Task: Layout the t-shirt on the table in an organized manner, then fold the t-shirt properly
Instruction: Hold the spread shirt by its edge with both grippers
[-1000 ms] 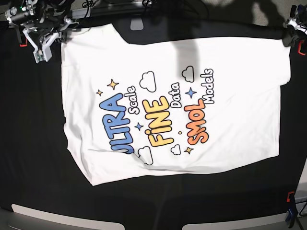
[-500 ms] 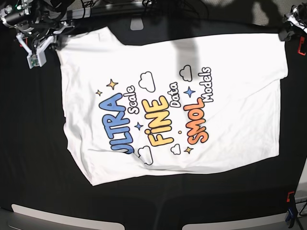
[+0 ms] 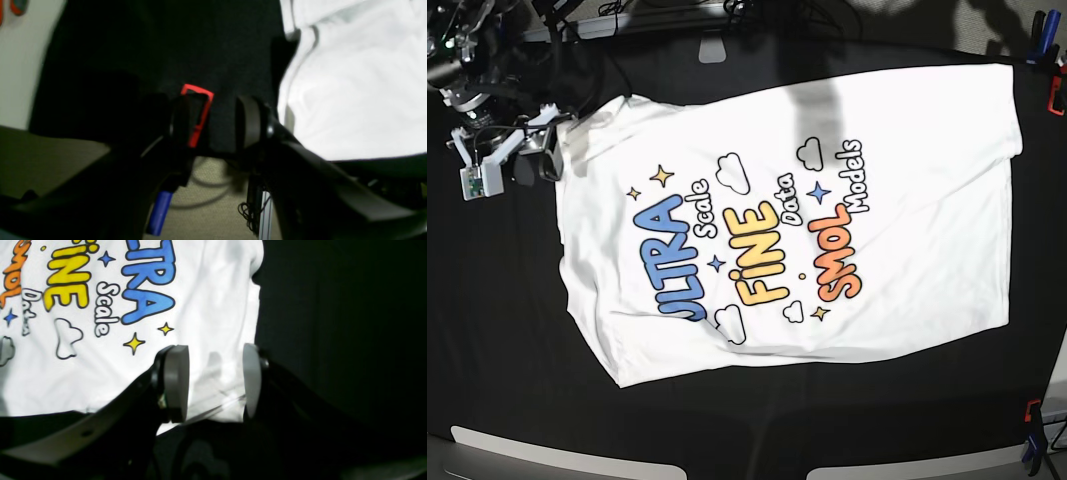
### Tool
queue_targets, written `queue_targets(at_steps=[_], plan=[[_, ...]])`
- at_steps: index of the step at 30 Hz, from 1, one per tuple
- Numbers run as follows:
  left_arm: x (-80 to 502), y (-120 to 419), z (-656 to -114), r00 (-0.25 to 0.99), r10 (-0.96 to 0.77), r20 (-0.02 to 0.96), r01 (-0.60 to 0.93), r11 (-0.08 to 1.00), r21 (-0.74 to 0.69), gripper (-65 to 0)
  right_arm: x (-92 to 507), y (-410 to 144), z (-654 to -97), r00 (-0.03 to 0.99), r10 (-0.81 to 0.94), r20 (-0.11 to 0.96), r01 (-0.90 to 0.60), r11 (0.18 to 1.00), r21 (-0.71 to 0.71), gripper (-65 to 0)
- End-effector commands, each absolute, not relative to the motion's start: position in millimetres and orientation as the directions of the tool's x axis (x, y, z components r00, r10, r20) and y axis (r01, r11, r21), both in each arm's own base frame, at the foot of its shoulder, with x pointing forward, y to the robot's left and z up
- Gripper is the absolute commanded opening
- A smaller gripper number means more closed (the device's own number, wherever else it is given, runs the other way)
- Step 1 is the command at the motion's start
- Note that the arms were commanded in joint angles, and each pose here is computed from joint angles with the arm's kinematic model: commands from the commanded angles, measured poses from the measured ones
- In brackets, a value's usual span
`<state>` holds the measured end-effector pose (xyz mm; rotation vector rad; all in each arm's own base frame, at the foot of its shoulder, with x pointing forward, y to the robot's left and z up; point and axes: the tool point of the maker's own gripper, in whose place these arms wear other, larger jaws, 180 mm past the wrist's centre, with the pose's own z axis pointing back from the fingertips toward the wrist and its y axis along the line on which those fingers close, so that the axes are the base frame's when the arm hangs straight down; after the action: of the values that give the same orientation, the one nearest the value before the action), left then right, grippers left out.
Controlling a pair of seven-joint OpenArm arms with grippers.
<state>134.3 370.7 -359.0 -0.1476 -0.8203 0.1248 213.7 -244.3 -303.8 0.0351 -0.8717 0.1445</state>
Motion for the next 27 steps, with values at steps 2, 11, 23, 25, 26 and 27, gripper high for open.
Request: queue_targets(at_steps=[2, 11, 23, 25, 26, 27], plan=[[141.4, 375.2, -345.8, 0.651, 0.144, 0.745, -0.033, 0.986, -0.162, -43.9, 221.2, -241.0, -290.1, 0.591, 0.117, 0.798, -0.158, 0.987, -0.028, -39.5], [144.6, 372.6, -342.5, 0.621, 0.171, 0.765, -0.039, 0.982, -0.187, -43.9, 207.6, -242.3, -306.4, 0.679, 0.146, 0.719, -0.175, 0.984, -0.034, -39.5], [164.7, 336.0, -380.1, 0.67, 0.14, 0.729, 0.011, 0.98, -0.199, -43.9, 203.4, -242.9, -310.7, 0.702, 0.153, 0.696, -0.179, 0.983, -0.036, -39.5], [164.2, 334.6, -386.4, 0.684, 0.132, 0.717, 0.004, 0.983, -0.185, -43.9, 203.6, -242.9, -310.5, 0.701, 0.153, 0.696, -0.179, 0.983, -0.036, -39.5], [165.1, 334.7, -388.5, 0.689, 0.133, 0.713, -0.004, 0.984, -0.18, -43.9, 203.6, -242.8, -310.5, 0.701, 0.154, 0.696, -0.18, 0.983, -0.036, -39.5], [163.7, 335.8, -391.1, 0.698, 0.131, 0.704, -0.012, 0.985, -0.172, -43.9, 203.4, -242.9, -310.6, 0.702, 0.153, 0.696, -0.179, 0.983, -0.036, -39.5]])
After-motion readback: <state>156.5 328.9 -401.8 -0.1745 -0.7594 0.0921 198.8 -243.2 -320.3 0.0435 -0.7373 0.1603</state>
